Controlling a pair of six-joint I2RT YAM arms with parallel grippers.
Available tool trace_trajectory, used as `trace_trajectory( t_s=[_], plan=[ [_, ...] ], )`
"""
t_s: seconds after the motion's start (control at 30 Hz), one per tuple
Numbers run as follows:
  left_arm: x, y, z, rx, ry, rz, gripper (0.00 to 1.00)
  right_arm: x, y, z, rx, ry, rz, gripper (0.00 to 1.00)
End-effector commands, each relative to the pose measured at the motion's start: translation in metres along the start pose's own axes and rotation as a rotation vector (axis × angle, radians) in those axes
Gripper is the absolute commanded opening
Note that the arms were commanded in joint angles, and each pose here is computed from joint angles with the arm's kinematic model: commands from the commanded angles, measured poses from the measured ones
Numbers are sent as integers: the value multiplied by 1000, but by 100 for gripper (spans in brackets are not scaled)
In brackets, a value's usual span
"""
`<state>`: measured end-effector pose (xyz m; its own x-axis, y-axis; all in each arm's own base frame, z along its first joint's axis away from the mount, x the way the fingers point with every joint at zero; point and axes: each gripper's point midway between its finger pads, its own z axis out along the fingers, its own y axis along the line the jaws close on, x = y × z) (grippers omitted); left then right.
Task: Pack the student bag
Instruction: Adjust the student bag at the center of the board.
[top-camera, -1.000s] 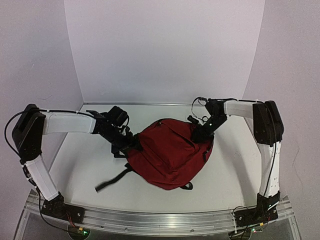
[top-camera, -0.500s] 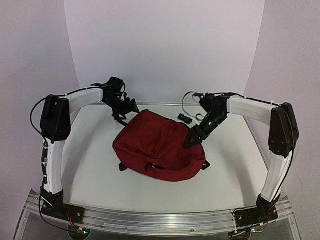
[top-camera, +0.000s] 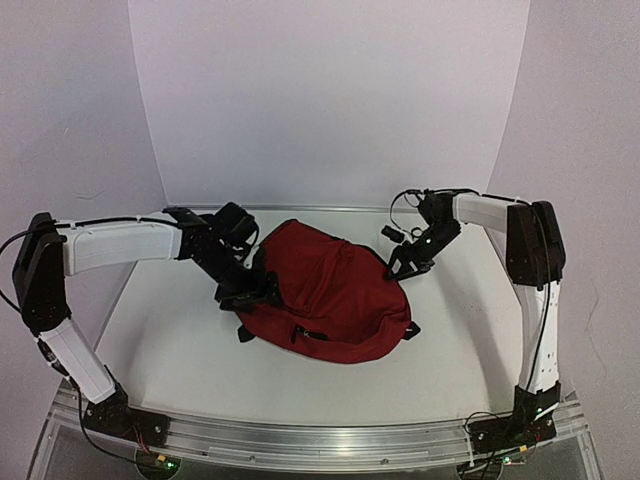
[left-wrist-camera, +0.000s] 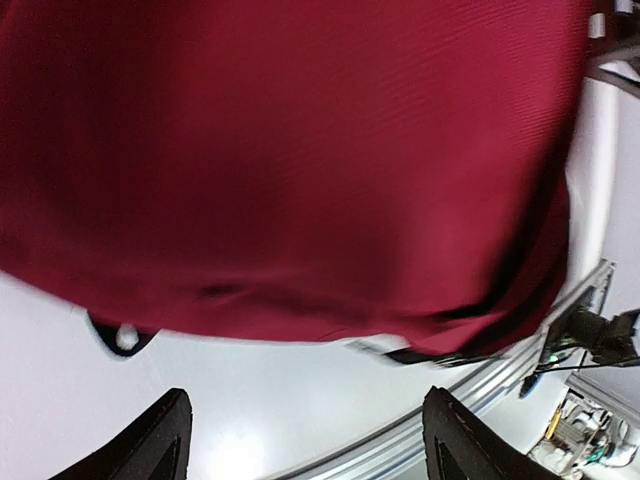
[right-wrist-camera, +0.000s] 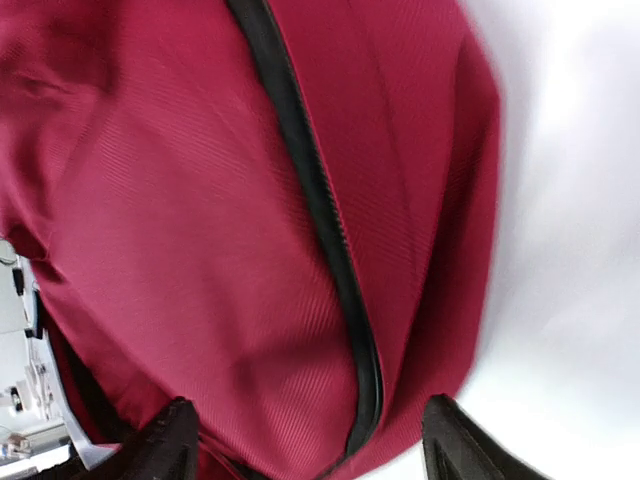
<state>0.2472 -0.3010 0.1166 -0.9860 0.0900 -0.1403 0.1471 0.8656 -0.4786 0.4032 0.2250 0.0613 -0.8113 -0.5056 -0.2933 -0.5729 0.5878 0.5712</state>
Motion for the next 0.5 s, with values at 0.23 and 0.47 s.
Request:
trace_trajectory(
  t_s=[0.23,0.47],
  plan=[
    [-46,50,52,-35,-37,-215,77,92,66,21,-214,139,93,47],
    [-185,80,43,-40,-187,-192,78,114,151,37,-299,204,-97,52]
  ],
)
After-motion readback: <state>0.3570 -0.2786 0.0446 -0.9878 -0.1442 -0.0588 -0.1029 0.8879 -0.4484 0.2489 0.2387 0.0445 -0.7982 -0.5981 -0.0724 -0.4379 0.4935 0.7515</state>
